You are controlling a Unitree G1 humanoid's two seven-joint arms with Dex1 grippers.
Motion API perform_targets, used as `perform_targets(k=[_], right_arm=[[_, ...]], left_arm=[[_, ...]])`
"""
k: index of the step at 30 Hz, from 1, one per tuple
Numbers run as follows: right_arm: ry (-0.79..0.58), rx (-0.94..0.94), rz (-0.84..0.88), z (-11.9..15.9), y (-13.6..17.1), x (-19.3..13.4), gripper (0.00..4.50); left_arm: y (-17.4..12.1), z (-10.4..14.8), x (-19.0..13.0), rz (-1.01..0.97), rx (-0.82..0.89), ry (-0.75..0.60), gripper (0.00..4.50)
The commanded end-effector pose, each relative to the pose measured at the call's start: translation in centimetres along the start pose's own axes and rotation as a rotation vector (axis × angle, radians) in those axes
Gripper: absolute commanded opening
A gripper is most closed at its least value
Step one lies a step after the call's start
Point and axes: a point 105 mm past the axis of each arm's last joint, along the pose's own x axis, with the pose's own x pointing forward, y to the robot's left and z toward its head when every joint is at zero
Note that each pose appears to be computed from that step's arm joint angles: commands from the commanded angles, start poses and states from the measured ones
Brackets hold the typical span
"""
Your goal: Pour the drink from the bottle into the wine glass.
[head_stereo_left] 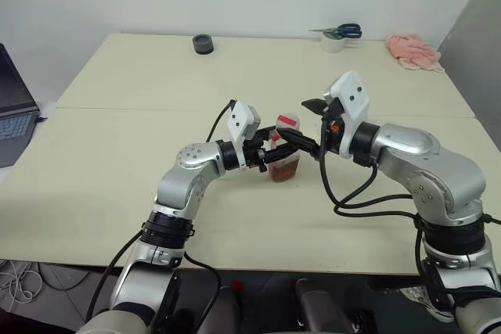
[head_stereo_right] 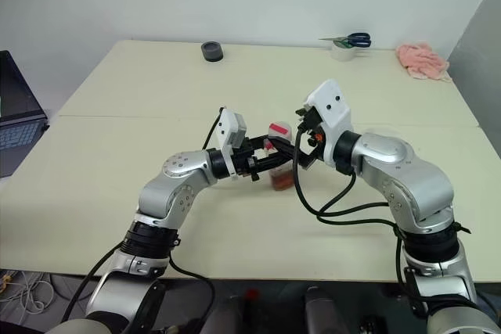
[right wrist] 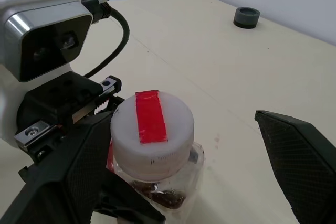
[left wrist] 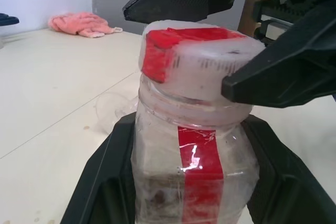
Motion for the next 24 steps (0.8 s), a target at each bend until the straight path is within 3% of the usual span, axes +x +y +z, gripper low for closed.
perform_targets(k=[1,10,19,24], right_arm=[[-0.033,-0.022,-0.111,0.8,-2.6,-1.9,4.5],[-0.002,-0.054,-0.078,0.5,-2.5,-2.4,4.5],[0.038,-0.042,0.136,0.1,0.6,-4.1,4.5],[-0.016,-0.022,0.151,1.5,0.7,-4.2,4.5]], left_arm=[[-0.1,1.9,-0.1,-0.014,0.063,-0.053,2.14],[0.1,2.0,-0.1,-0.009,0.066,-0.053,2.14],[0.1,2.0,-0.1,-0.011,0.066,-0.05,2.14],[0.1,1.9,-0.2,-0.01,0.066,-0.049,2.14]])
